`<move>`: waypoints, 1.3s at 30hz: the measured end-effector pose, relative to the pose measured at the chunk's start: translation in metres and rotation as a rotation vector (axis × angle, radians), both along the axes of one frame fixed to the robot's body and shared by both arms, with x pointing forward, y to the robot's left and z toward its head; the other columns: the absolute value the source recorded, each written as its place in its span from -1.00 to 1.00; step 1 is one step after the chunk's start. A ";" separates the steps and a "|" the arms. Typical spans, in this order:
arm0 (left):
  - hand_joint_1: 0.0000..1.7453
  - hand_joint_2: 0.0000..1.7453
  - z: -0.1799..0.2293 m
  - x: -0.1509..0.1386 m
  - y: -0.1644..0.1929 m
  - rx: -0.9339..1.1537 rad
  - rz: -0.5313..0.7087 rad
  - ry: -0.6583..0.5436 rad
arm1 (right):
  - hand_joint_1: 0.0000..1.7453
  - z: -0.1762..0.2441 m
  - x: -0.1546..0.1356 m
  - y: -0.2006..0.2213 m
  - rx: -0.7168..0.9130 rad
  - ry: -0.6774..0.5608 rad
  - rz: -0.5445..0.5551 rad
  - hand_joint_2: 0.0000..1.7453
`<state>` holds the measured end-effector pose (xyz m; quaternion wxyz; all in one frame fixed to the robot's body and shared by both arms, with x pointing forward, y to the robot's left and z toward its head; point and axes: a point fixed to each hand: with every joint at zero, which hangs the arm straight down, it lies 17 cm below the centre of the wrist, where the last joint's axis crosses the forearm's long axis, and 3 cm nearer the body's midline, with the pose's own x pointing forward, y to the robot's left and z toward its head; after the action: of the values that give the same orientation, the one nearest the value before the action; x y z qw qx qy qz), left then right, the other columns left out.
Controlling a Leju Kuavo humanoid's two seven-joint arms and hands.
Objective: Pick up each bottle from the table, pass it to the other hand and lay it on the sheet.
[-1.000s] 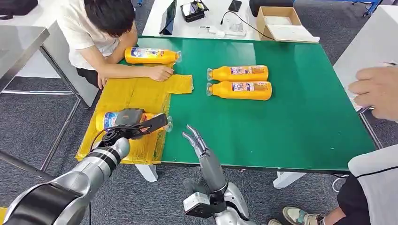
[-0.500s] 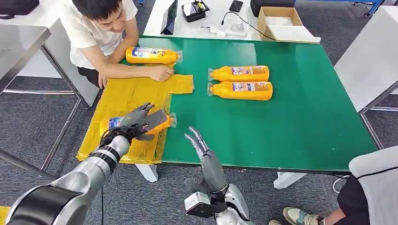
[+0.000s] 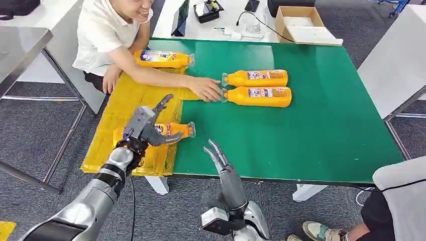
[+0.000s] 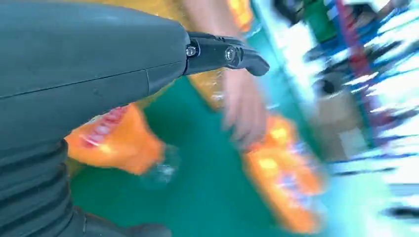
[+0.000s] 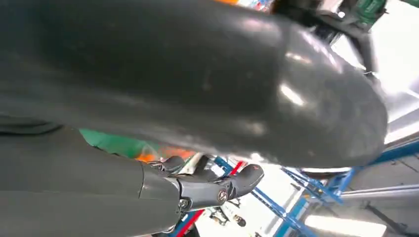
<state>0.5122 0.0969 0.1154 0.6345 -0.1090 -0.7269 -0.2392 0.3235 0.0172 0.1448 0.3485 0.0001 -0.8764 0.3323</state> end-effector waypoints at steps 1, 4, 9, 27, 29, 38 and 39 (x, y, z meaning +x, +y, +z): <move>-1.00 1.00 0.018 -0.007 0.002 -0.136 -0.002 -0.003 | -1.00 -0.003 0.000 -0.002 0.000 0.013 -0.001 -1.00; -1.00 1.00 0.048 -0.024 0.015 -0.307 0.005 -0.054 | -1.00 -0.010 -0.002 -0.007 0.000 0.044 0.005 -1.00; -1.00 1.00 0.068 -0.044 0.028 -0.342 0.012 -0.123 | -1.00 -0.015 -0.003 -0.012 -0.004 0.057 -0.001 -1.00; -1.00 1.00 0.093 -0.072 0.105 -0.503 0.402 -0.178 | -1.00 -0.094 0.111 -0.235 -0.619 -0.013 -0.629 1.00; -1.00 1.00 0.105 -0.080 0.114 -0.437 0.496 -0.276 | -1.00 -0.103 0.121 -0.264 -0.677 0.014 -0.670 1.00; -1.00 1.00 0.115 -0.095 0.095 -0.417 0.541 -0.323 | -1.00 -0.119 0.155 -0.302 -0.876 0.033 -0.740 1.00; -1.00 1.00 0.115 -0.095 0.094 -0.416 0.541 -0.323 | -1.00 -0.119 0.157 -0.303 -0.888 0.031 -0.744 1.00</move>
<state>0.4170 0.1911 0.2299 0.5163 -0.0007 -0.8530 0.0757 0.4806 -0.2858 0.0260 0.4214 -0.4493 -0.5889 0.5232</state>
